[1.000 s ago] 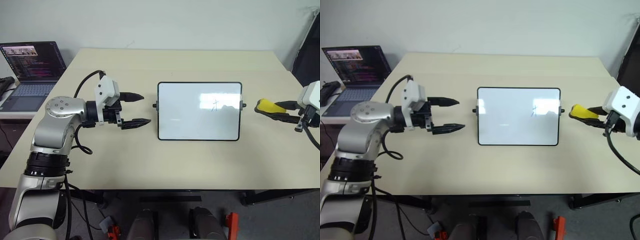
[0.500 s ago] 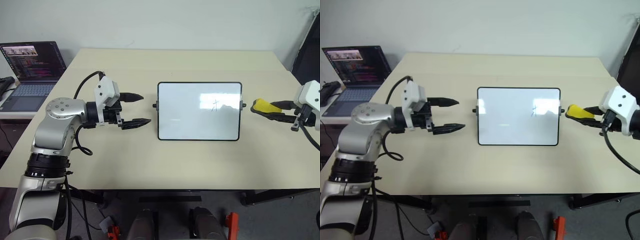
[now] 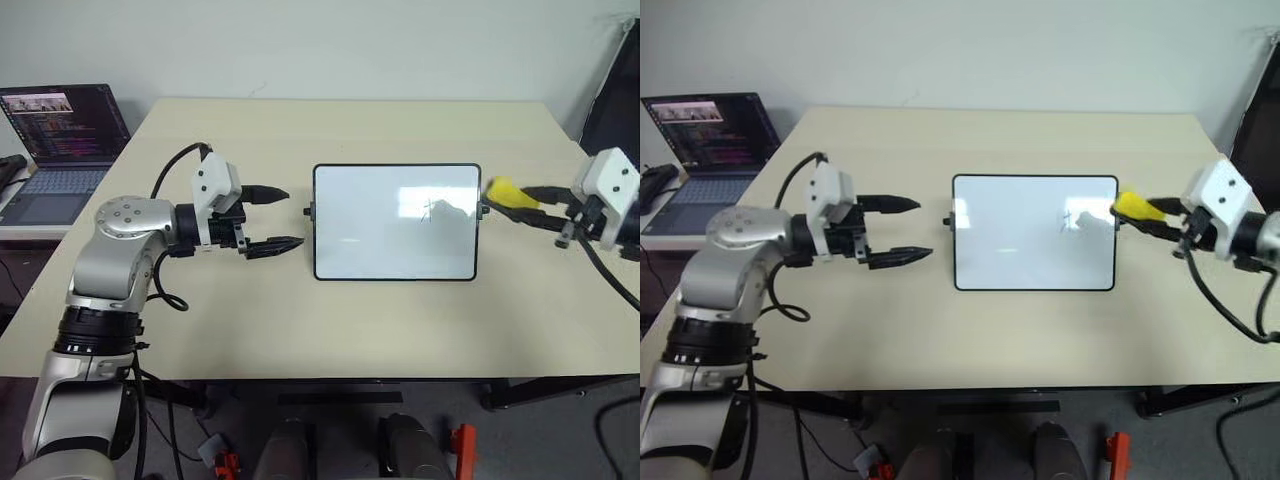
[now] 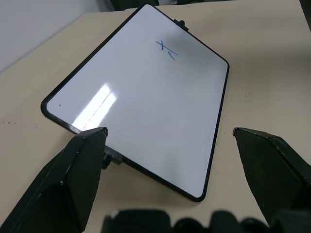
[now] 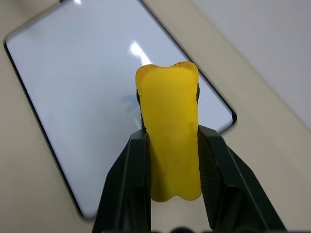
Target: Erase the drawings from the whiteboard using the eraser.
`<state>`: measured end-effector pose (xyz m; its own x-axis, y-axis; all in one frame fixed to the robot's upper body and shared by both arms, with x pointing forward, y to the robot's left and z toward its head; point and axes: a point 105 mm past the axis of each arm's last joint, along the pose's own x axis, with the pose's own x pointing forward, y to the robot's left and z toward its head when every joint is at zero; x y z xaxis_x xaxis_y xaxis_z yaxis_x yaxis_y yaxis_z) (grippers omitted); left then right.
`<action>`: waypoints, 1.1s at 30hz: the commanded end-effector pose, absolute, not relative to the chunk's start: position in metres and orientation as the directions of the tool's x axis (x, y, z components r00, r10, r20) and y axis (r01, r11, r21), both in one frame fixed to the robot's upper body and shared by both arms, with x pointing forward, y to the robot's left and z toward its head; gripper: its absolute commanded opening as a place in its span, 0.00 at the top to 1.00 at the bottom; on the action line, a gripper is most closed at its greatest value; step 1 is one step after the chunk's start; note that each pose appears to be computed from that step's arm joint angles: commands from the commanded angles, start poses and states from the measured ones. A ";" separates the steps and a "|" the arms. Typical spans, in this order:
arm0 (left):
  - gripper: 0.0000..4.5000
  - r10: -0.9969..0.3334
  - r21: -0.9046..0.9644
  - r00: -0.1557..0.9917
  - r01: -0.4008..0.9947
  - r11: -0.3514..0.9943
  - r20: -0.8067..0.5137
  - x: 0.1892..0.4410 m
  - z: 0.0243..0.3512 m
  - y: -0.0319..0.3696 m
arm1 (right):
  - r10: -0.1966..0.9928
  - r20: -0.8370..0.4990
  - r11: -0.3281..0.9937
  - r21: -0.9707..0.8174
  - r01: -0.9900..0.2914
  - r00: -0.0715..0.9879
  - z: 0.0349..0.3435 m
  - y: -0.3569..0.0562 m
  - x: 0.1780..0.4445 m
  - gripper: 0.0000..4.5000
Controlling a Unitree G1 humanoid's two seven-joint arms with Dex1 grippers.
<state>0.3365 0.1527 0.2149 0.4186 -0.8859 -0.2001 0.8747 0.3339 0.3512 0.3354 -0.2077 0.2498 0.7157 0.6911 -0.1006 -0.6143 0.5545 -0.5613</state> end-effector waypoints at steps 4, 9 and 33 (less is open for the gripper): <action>0.00 -0.903 0.366 0.402 0.872 0.327 -0.151 0.335 0.220 0.142 | 0.524 0.168 0.783 -0.481 -0.395 0.835 0.243 -0.207 0.385 0.79; 0.00 -0.900 0.366 0.407 0.870 0.330 -0.155 0.333 0.221 0.144 | 0.521 0.146 0.783 -0.474 -0.403 0.841 0.224 -0.200 0.393 0.79; 0.00 -0.893 0.355 0.423 0.867 0.348 -0.156 0.328 0.220 0.147 | 0.623 -0.469 0.463 -0.424 -0.778 0.626 0.107 -0.136 0.359 0.79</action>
<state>0.3324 0.1463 0.2041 0.4222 -0.8865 -0.1893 0.8835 0.3557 0.3048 0.3617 -0.1264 0.1150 0.6327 0.6482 -0.4238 -0.7668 0.4476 -0.4601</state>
